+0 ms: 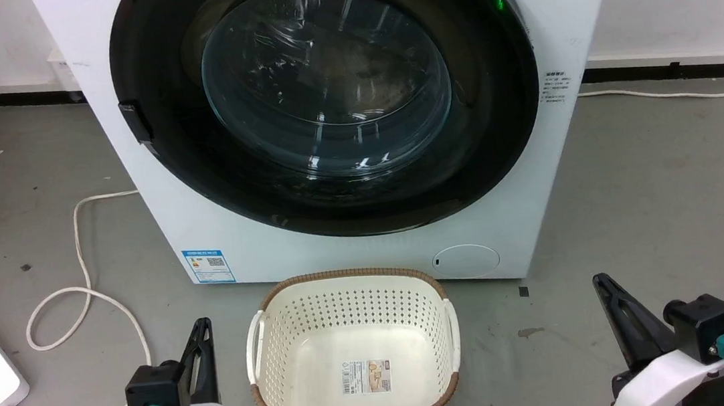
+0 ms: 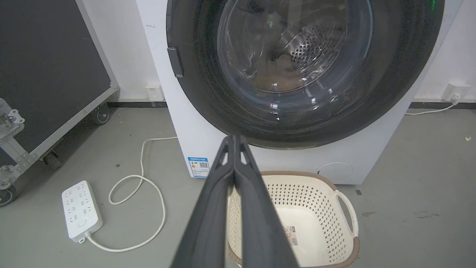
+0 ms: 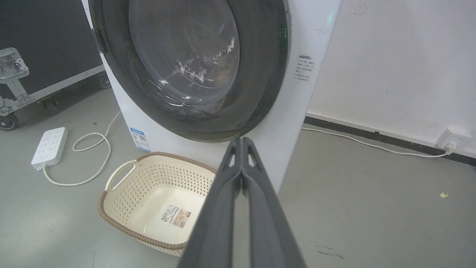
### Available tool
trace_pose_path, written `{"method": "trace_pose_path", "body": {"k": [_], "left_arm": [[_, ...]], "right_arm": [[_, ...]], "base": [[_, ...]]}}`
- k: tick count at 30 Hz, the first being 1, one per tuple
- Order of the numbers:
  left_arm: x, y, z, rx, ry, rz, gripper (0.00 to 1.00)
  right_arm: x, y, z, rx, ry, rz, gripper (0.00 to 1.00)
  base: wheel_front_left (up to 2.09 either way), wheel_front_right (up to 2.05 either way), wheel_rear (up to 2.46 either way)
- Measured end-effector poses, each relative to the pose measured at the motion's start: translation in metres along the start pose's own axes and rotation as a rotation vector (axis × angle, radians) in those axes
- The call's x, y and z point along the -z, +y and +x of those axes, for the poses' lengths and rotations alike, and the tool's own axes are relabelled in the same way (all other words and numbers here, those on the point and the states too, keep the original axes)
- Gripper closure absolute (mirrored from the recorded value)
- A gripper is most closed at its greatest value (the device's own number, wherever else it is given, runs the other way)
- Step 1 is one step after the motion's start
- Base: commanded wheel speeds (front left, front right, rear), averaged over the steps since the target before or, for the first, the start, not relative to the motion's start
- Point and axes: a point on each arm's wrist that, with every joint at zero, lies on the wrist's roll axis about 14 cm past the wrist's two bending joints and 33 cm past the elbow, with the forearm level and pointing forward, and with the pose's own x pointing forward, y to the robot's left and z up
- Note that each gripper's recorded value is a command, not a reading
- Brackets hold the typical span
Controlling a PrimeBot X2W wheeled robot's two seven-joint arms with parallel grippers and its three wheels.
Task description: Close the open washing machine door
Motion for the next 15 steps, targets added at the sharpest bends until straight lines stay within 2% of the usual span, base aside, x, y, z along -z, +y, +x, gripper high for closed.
{"method": "trace_pose_path", "body": {"k": [15], "left_arm": [[-0.0001,0.0001,0.0001,0.0,0.0,0.0,1.0]], "right_arm": [[0.0,0.0001,0.0,0.0,0.0,0.0,1.0]], "base": [[0.0,0.0,0.0]]}}
